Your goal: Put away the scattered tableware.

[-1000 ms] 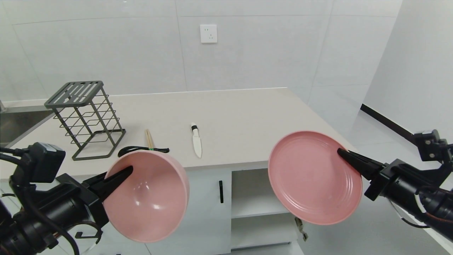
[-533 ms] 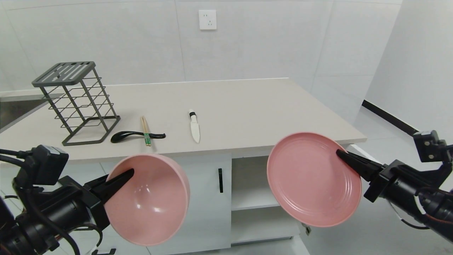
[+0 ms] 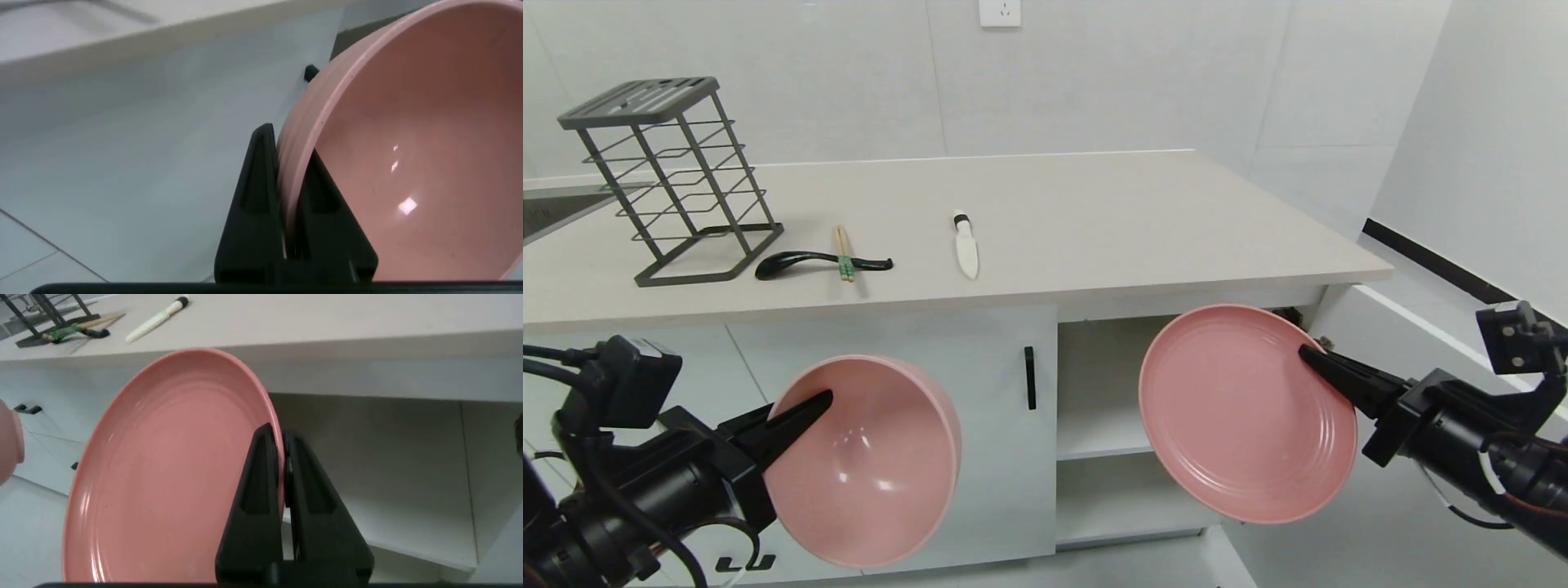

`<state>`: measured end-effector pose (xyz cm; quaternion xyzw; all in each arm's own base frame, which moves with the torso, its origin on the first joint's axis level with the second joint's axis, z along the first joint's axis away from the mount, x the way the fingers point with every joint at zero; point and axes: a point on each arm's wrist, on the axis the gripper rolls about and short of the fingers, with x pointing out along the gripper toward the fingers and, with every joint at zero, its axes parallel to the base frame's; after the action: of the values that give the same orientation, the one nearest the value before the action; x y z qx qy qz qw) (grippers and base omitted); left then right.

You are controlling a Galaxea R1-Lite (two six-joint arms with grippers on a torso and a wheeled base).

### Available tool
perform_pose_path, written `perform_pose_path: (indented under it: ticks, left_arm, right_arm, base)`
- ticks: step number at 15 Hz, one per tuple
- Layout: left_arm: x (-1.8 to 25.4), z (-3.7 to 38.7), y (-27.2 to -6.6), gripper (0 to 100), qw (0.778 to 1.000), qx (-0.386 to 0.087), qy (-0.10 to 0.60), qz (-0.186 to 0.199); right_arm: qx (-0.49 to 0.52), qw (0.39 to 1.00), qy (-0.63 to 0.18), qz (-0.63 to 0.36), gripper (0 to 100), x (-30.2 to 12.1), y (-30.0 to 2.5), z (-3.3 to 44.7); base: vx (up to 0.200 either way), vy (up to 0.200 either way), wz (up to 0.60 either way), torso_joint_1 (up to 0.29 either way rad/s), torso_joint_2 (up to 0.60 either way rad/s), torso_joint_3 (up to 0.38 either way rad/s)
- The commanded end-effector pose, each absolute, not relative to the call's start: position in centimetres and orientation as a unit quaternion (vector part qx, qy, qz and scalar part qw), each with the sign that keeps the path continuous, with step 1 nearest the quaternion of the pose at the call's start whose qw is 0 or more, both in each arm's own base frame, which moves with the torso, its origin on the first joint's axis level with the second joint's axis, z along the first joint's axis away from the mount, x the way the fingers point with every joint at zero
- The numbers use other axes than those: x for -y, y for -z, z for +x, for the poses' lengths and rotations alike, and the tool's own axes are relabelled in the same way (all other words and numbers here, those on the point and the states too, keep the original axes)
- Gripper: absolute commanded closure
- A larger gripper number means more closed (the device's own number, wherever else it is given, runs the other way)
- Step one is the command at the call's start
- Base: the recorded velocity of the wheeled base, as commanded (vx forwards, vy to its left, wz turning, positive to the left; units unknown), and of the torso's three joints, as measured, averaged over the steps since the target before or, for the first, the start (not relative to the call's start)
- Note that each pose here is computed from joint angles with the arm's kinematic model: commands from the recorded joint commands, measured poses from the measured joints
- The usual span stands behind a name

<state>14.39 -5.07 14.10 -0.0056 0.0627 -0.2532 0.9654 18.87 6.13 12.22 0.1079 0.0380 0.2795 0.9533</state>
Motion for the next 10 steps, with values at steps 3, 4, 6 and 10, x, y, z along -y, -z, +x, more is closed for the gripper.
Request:
perform_pose_path:
  ticks: [3, 4, 6, 10]
  left_arm:
    - [5.06, 14.37, -14.03, 100, 0.965, -0.064, 0.253, -0.006]
    - [5.06, 14.37, -14.03, 100, 0.965, -0.064, 0.254, -0.006]
    - [5.07, 14.38, -13.96, 100, 0.965, -0.067, 0.254, -0.006]
    - [5.14, 14.61, -13.73, 100, 0.965, -0.074, 0.253, -0.005]
  right_arm:
    - [-0.038, 0.952, -0.283, 0.109, 100, -6.29, -12.22, 18.82]
    - [-0.038, 0.952, -0.283, 0.109, 100, -6.29, -12.22, 18.82]
    - [-0.038, 0.952, -0.283, 0.109, 100, -6.29, -12.22, 18.82]
    - [-0.039, 0.952, -0.283, 0.109, 100, -6.29, -12.19, 18.84]
  base:
    - [0.0, 0.0, 0.0, -0.211, 0.47, 0.245]
    - [0.0, 0.0, 0.0, -0.212, 0.47, 0.246]
    - [0.0, 0.0, 0.0, -0.207, 0.43, 0.207]
    - [0.0, 0.0, 0.0, -0.149, 0.34, 0.176]
